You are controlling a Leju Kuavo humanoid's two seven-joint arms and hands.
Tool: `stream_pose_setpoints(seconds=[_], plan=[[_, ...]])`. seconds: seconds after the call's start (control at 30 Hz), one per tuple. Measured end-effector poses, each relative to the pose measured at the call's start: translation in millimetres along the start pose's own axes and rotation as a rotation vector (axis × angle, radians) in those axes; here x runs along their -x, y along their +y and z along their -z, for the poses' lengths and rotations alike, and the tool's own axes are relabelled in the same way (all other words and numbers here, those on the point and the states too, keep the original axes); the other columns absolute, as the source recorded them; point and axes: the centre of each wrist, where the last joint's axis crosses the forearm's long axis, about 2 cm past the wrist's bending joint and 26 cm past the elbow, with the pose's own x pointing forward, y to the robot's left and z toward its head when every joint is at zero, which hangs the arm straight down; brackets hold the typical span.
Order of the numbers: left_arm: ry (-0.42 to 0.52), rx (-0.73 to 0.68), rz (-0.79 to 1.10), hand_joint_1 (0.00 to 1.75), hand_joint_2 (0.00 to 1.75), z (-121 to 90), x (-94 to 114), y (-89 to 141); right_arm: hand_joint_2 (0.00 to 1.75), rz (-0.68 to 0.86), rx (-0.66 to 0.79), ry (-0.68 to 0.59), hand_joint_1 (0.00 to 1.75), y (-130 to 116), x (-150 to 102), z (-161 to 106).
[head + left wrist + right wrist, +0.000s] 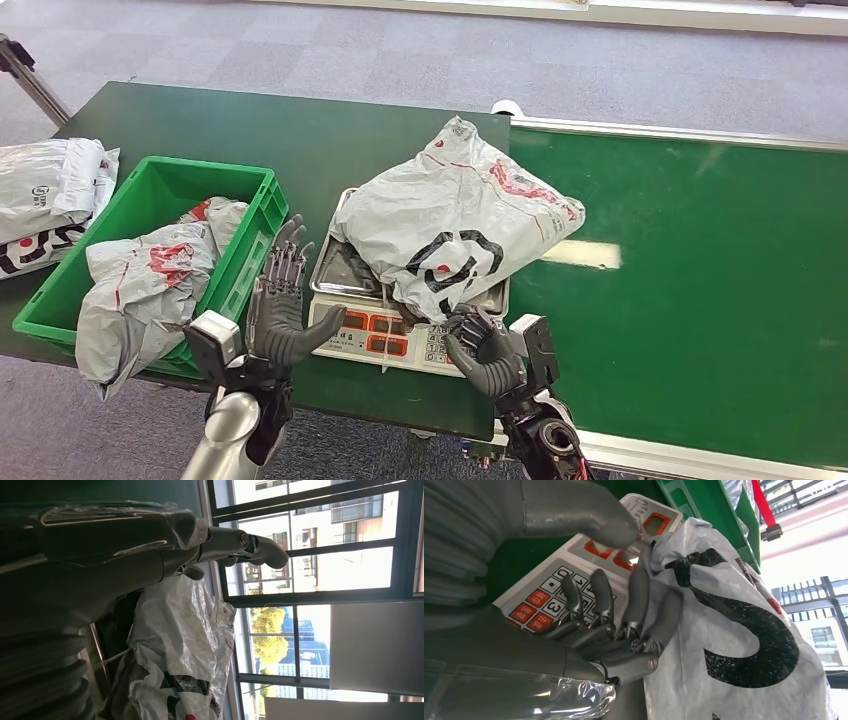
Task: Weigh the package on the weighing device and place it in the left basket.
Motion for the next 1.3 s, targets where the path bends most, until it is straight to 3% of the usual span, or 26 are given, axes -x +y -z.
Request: stream_pose_setpoints(seconds=[0.2, 0.47, 1.3], plan=[[0.004, -0.001, -0.001, 0.0, 1.75, -3.0, -0.8, -1.3, 1.75, 0.003, -0.051, -0.026, 0.0, 3.1, -0.8, 1.0], [-0.002, 0.015, -0.003, 0.0, 1.75, 0.8, -0.9, -1.4, 1.75, -0.018, -0.276, 0.0, 0.0, 17.2, 3.3, 1.4], [-0.009, 0.018, -0.003, 0.0, 1.75, 6.9, -1.3, -0.5, 1.75, -0.036, -0.415, 0.002, 0.0, 25.4, 0.2, 7.4]])
